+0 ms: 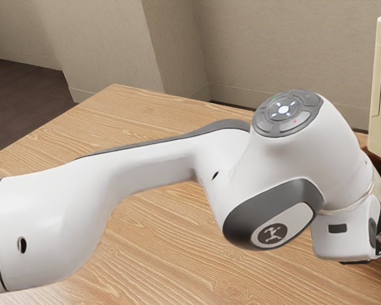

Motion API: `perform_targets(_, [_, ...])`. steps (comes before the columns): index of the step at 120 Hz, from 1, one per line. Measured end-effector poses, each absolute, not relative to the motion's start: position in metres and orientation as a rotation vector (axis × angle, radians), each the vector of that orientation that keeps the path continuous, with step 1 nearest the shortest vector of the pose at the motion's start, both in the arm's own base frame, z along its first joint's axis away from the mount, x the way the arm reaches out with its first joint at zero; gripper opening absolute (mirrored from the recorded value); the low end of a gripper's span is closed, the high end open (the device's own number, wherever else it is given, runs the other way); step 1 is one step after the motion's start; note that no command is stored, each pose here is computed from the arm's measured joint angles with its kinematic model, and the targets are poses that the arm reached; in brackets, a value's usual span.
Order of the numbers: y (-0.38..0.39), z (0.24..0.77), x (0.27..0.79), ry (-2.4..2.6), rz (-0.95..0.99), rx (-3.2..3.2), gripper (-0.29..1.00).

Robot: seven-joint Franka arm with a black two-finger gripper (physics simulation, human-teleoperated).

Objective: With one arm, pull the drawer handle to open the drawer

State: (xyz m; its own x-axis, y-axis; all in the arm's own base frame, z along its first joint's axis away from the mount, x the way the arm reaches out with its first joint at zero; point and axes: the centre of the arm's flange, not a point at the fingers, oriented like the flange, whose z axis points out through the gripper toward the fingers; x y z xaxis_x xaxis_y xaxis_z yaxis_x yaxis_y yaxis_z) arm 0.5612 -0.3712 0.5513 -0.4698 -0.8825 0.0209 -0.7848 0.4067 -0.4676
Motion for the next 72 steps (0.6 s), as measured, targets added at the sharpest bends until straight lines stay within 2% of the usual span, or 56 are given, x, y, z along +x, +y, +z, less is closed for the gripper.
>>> perform_targets(72, [-0.363,0.549,0.527,2.446,-0.602,-1.493,0.02])
